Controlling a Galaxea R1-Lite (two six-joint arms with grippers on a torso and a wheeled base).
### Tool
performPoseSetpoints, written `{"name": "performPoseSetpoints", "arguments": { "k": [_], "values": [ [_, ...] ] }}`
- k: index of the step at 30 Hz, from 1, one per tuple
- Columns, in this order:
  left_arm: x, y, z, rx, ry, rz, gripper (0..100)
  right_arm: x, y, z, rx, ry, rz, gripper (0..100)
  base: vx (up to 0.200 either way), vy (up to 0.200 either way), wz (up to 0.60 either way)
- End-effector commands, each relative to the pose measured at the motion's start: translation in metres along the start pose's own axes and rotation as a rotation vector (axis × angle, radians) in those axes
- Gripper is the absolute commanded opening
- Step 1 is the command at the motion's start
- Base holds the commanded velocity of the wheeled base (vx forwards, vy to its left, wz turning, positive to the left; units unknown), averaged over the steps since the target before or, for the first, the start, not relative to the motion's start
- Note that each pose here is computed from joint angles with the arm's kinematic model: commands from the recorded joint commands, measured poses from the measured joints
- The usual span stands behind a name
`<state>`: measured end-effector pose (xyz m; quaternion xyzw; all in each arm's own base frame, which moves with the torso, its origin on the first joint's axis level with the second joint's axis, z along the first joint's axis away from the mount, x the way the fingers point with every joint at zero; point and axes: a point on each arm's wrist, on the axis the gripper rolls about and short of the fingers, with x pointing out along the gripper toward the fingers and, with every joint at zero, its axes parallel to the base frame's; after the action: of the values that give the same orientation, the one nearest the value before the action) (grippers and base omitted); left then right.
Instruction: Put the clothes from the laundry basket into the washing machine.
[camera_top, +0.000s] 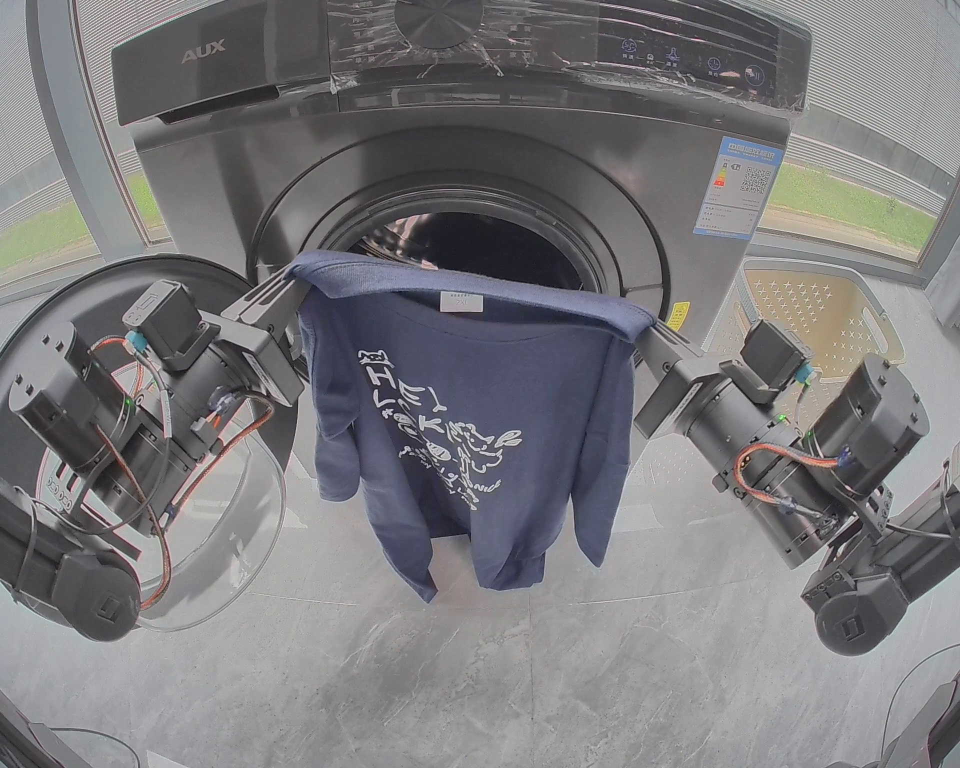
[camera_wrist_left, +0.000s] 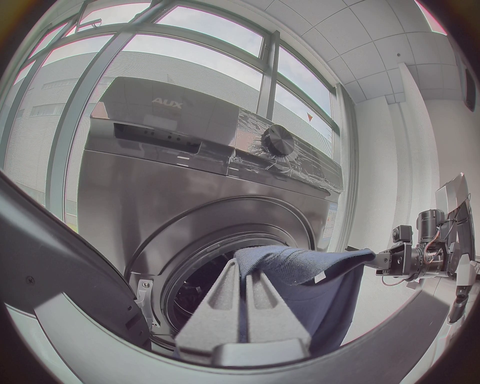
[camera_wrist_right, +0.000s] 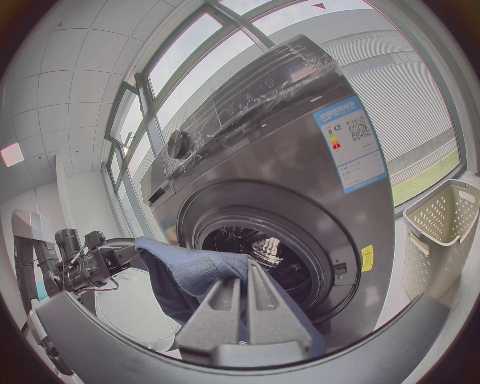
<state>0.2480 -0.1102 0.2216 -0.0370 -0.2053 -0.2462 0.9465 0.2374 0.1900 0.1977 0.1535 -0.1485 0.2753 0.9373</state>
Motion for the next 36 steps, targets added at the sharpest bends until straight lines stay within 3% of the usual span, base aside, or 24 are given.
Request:
{"name": "performPoseSetpoints", "arguments": {
  "k": [1, 8, 24, 31, 33, 36],
  "values": [
    [-0.004, -0.004, 0.017, -0.003, -0.035, -0.013, 0, -0.003, 0.002, 0.014, 0.005, -0.041, 0.007, 0, 0.000, 0.000, 0.00],
    [-0.009, -0.012, 0.028, -0.014, -0.043, -0.040, 0, -0.002, 0.003, 0.023, 0.007, -0.071, 0.010, 0, 0.000, 0.000, 0.00],
    [-0.012, -0.021, 0.019, -0.033, 0.006, -0.074, 0, 0.001, 0.002, 0.040, 0.001, -0.133, 0.006, 0, 0.000, 0.000, 0.00],
    [-0.014, -0.044, 0.010, -0.069, 0.043, -0.156, 0, -0.004, -0.001, 0.025, -0.004, -0.066, -0.004, 0, 0.000, 0.000, 0.00],
    [-0.007, -0.049, 0.005, -0.075, 0.050, -0.183, 0, -0.002, -0.003, 0.001, -0.009, 0.004, -0.009, 0, 0.000, 0.000, 0.00],
    [-0.004, -0.049, 0.001, -0.075, 0.055, -0.183, 0, -0.002, -0.004, -0.015, -0.012, 0.051, -0.012, 0, 0.000, 0.000, 0.00]
  ]
}}
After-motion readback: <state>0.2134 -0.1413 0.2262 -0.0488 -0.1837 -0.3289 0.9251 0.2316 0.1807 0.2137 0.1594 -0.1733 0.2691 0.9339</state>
